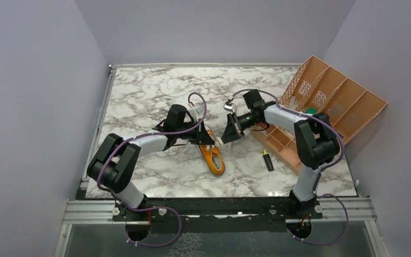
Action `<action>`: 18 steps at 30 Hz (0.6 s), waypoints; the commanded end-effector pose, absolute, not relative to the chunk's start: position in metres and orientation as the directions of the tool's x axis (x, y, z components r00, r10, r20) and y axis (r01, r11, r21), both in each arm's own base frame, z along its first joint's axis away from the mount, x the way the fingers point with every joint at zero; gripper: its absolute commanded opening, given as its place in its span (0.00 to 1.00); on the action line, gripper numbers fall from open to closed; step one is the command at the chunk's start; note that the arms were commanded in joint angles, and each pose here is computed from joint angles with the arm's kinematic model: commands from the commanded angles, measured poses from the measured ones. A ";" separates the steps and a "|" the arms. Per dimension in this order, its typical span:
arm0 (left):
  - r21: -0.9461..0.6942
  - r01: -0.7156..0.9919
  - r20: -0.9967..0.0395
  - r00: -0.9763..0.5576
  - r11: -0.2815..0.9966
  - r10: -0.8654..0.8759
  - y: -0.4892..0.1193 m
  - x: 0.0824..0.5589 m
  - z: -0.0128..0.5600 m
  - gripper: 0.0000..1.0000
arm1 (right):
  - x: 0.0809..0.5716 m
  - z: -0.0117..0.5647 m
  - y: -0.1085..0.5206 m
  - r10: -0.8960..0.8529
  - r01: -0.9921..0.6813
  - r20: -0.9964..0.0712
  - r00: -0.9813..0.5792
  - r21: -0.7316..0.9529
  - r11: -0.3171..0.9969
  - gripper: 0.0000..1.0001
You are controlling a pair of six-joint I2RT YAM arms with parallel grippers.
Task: Tie the shoes
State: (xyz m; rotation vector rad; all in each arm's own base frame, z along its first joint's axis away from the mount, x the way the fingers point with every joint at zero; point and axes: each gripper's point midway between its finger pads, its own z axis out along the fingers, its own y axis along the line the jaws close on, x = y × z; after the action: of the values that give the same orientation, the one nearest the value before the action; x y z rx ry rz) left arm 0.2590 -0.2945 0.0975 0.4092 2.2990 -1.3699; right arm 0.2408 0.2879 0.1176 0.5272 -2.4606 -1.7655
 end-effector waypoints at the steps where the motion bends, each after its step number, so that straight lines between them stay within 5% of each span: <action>1: -0.747 0.493 -0.539 -0.842 0.446 0.026 -0.299 0.263 0.114 0.00 | 0.235 0.115 0.290 -0.351 -0.293 -0.201 -0.914 0.927 0.232 0.01; 18: -0.766 0.493 -0.535 -0.845 0.413 0.015 -0.298 0.252 0.125 0.00 | 0.228 0.099 0.292 -0.382 -0.297 -0.175 -0.908 0.911 0.288 0.01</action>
State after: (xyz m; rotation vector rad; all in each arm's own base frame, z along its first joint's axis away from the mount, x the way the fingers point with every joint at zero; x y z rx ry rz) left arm 0.2579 -0.2948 0.1092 0.4010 2.2779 -1.3846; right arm 0.2322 0.2948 0.1026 0.6455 -2.4536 -1.7323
